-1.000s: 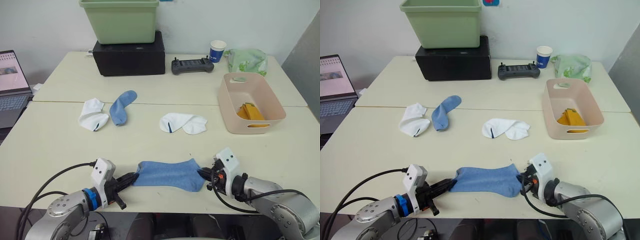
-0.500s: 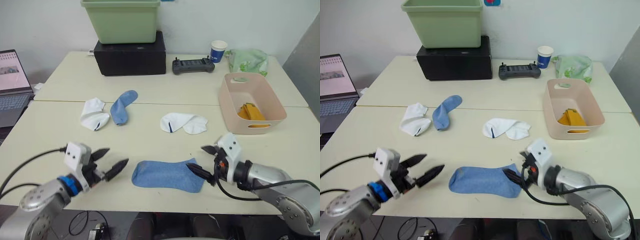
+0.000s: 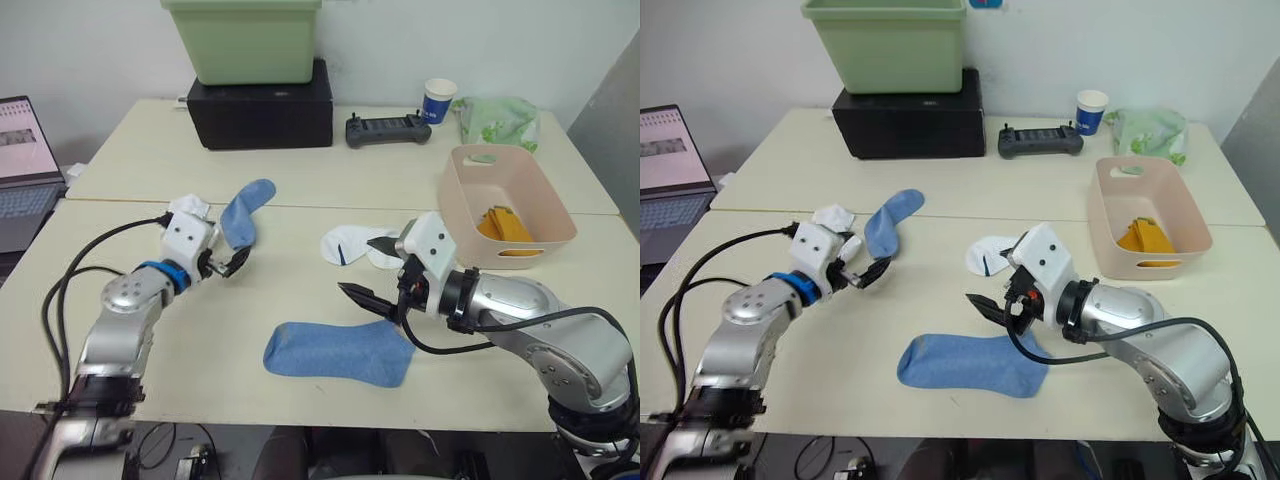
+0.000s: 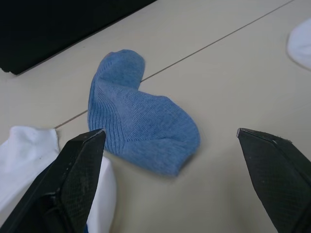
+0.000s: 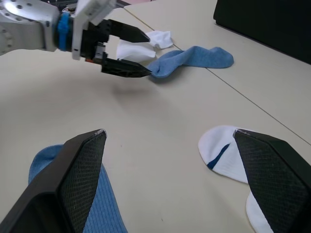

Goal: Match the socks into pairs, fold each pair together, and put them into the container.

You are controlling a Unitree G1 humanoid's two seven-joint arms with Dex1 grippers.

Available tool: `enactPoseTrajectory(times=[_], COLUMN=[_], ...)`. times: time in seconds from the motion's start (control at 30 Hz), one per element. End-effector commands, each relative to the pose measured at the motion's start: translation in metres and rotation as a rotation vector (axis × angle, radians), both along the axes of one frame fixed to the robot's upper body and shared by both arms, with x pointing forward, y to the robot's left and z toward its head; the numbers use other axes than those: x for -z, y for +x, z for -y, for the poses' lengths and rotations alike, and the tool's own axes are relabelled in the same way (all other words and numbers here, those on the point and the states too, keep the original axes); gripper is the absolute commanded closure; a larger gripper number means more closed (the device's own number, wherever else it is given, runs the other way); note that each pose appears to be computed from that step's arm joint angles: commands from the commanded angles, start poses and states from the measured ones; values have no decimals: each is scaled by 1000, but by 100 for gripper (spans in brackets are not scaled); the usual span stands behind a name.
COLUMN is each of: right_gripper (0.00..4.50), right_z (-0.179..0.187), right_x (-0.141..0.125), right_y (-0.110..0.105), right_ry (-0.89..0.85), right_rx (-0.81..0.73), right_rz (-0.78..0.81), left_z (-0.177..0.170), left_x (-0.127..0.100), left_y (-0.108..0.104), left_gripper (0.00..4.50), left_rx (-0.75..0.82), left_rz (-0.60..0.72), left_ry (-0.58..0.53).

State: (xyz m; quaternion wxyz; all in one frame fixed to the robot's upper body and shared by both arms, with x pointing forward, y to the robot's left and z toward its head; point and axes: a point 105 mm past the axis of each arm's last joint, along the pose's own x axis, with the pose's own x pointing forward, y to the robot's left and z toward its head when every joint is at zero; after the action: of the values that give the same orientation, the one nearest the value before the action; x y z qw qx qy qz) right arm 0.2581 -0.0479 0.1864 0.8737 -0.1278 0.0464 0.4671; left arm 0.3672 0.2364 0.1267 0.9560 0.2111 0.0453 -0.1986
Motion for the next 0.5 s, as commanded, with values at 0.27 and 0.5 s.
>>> enactPoseTrajectory(times=[0.27,0.5], right_gripper=[0,0], right_z=[-1,6], right_x=[-5,-7], right_y=[-5,-1], right_ry=[37,43], right_rx=[20,55], right_rz=[25,27], left_z=[2,1], left_x=[15,3], left_y=[25,28], left_gripper=[154,378], left_rx=[-19,-41], left_rz=[-58,-48], left_ry=[78,-57])
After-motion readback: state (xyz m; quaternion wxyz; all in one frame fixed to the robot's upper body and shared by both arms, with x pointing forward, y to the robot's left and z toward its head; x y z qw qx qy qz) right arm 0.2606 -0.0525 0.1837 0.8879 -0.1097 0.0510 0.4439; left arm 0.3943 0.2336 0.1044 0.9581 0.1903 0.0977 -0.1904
